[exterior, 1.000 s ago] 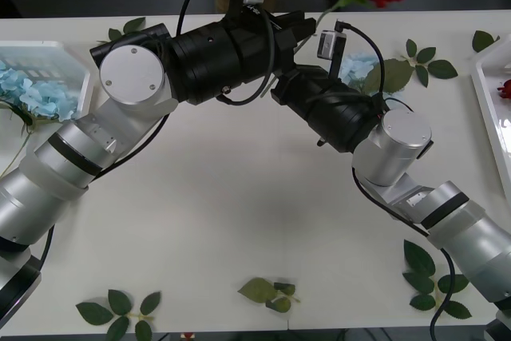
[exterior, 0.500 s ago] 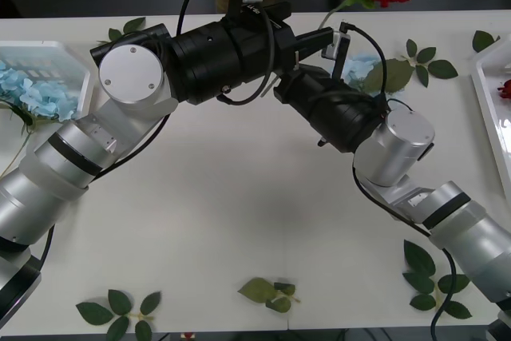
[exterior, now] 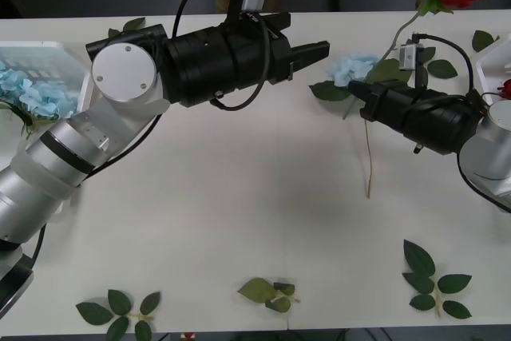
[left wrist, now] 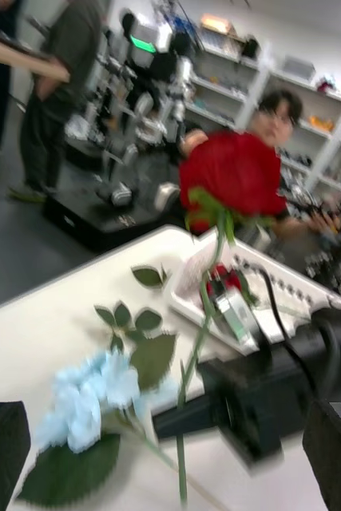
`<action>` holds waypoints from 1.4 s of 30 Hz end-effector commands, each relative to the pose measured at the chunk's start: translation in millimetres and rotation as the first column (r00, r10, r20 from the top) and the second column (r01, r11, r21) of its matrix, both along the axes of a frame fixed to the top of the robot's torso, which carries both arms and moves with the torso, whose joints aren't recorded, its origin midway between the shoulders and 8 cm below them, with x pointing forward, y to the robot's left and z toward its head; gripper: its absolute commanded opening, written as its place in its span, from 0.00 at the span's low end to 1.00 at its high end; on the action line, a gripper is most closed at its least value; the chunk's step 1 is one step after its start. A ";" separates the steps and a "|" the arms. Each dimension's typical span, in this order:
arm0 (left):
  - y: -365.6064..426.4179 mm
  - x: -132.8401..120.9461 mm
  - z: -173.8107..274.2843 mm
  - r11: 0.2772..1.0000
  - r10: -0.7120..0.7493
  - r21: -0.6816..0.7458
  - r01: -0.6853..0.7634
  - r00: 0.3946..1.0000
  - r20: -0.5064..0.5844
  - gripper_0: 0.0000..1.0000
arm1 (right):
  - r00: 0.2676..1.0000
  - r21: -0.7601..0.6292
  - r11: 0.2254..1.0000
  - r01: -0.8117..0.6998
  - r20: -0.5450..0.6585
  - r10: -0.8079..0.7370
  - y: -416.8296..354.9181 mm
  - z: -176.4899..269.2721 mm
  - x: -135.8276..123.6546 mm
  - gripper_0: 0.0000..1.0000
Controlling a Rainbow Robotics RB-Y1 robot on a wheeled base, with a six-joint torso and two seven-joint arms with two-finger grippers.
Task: Place the red flowers into the right box and the blue flowers into the left box. If a person shows an open palm, hand one flower to the person first, then continue sorting.
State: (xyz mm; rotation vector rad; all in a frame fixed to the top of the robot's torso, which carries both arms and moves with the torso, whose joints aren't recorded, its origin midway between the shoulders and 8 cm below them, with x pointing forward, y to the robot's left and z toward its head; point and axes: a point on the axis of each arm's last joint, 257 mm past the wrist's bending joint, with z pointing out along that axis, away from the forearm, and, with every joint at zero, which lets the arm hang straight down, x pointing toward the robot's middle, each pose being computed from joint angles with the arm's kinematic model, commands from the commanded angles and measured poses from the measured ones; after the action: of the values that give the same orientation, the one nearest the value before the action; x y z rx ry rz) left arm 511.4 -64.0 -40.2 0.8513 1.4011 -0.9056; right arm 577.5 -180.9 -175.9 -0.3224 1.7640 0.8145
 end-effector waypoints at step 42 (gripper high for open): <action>203.8 -65.0 -163.9 0.936 -0.077 0.319 0.150 0.970 -0.230 1.00 | 0.561 -0.981 0.054 0.184 0.060 -0.825 -496.8 43.4 -88.9 0.00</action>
State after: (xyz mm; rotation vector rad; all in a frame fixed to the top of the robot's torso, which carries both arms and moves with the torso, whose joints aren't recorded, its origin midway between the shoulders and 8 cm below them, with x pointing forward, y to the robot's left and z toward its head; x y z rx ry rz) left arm 455.2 151.2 -202.2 1.1630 1.7203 -0.8235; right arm 491.0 -654.8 -155.5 -0.1061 2.5594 -0.9006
